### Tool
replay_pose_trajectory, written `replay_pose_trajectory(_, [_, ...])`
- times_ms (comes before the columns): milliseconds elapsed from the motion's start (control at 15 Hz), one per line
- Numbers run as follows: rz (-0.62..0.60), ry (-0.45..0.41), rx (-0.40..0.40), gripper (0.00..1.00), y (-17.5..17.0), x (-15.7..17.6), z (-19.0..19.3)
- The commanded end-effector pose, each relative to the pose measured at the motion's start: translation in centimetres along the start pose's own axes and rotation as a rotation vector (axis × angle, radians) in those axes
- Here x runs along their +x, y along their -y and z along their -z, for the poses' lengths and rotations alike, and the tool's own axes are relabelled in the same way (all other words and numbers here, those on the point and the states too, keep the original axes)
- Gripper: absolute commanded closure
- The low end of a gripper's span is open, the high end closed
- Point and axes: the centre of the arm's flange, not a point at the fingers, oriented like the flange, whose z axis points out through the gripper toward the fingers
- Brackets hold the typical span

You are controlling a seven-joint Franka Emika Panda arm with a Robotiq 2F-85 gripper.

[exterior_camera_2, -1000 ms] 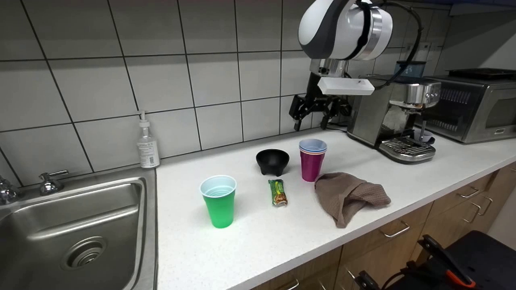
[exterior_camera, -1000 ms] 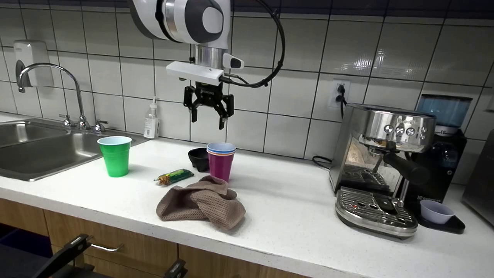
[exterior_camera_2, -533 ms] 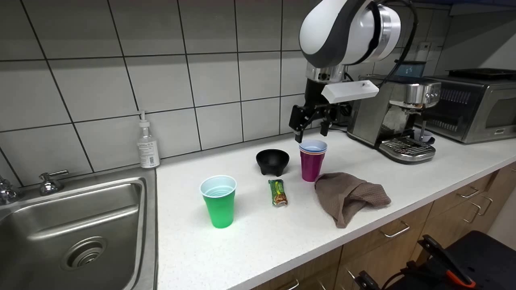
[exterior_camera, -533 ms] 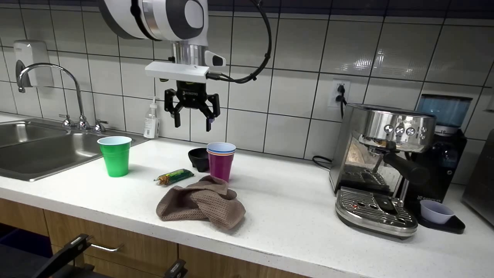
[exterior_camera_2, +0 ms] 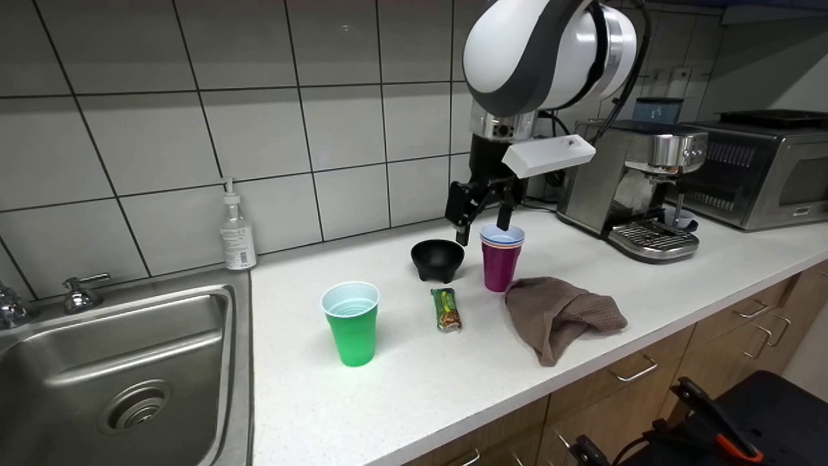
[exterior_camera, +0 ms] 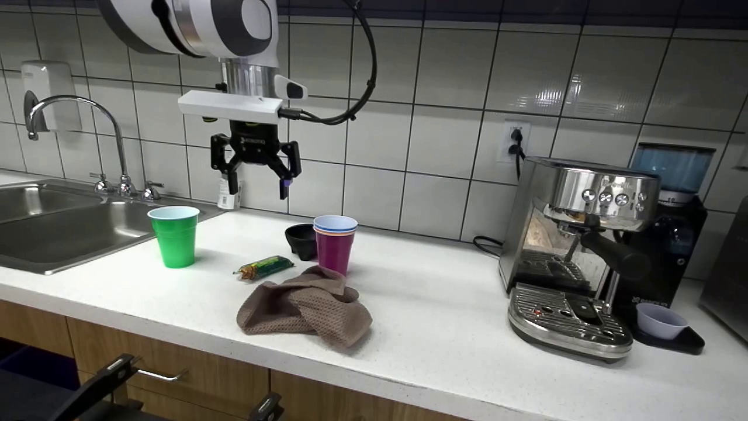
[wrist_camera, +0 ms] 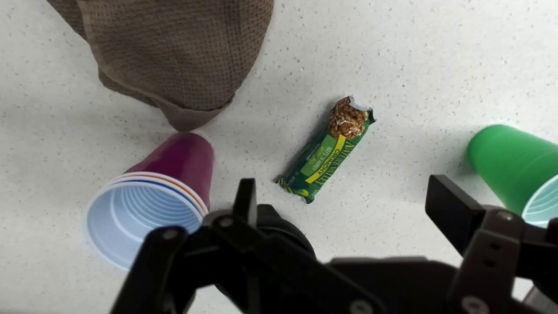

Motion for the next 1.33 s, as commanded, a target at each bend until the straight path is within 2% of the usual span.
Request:
replay_pose_trajectory(0, [0.001,0.001,0.0,0.0,0.1,0.0,0.0])
replay_pose_trajectory(333, [0.001,0.001,0.0,0.0,0.0,-0.1,0.0])
replay_pose_trajectory(600, [0.017,0.009,0.001,0.0,1.9,0.4,0.0])
replay_pose_trajectory(1267, [0.113,0.015,0.068,0.0,7.9,2.1,-0.1])
